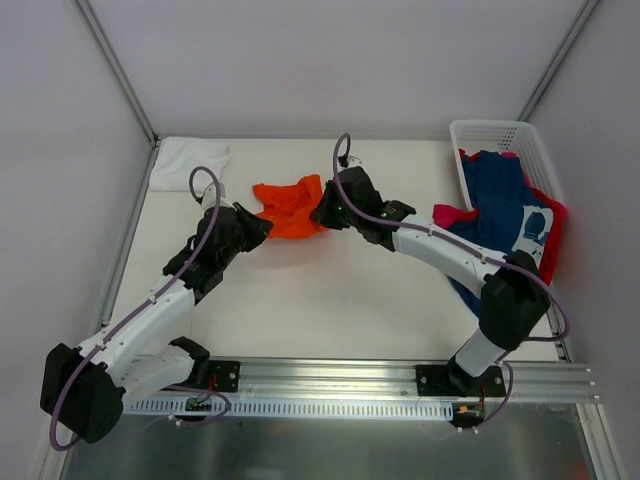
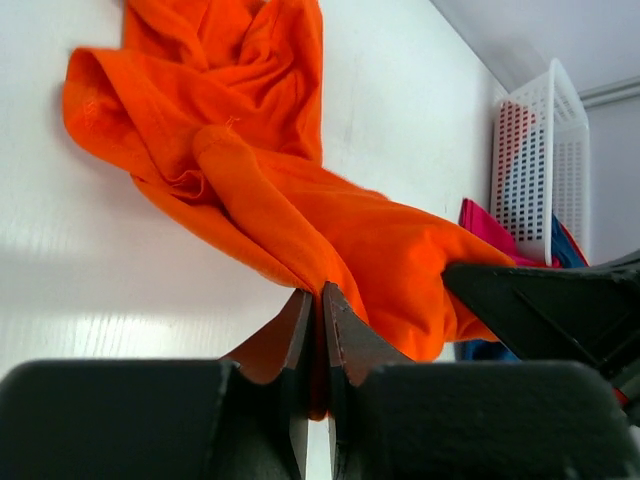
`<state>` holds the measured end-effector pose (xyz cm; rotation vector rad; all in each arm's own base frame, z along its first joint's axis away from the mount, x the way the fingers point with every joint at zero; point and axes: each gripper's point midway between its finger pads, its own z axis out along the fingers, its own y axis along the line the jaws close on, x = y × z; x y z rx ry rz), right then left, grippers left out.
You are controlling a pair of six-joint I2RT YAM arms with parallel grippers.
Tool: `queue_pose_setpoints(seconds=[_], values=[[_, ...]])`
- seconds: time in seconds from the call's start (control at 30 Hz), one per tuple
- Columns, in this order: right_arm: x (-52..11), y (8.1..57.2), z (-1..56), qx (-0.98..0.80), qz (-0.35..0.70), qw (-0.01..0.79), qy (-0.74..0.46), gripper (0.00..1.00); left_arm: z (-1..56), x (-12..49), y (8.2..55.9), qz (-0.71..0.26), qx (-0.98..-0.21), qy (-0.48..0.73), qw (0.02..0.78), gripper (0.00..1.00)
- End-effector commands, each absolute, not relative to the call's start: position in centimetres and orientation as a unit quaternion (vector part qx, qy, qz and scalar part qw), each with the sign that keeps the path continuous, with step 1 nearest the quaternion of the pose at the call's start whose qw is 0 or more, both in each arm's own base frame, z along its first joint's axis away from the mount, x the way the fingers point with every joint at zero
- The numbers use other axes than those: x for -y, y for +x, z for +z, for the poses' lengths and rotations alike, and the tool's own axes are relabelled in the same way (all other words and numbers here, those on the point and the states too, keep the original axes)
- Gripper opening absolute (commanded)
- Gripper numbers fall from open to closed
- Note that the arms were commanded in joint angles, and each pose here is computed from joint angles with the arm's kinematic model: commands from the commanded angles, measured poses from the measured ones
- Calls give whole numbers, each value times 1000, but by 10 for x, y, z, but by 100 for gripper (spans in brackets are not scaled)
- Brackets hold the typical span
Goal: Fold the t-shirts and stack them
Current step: Fold the tshirt
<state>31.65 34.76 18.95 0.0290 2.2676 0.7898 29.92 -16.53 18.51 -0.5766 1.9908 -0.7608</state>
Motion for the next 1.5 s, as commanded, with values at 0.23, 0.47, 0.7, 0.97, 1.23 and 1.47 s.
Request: queue_pose_setpoints(seconds=[0.23,0.47,0.7,0.97,1.23,1.47], values=[[-371,384,190,-890,319,327,-7,4,225,155,356,-259,-791,-232,504,8],[-381,430,176,-889,339,307,1,5,210,144,399,-225,-803,-246,494,8],[-376,470,157,-888,348,299,20,5,192,139,438,-211,-805,-244,497,7],[-365,511,134,-887,345,303,48,6,161,137,483,-218,-806,-238,496,6],[-365,563,120,-868,369,327,62,80,143,126,528,-220,-800,-246,501,4],[-364,575,95,-861,379,333,61,100,114,124,547,-221,-806,-249,489,4]])
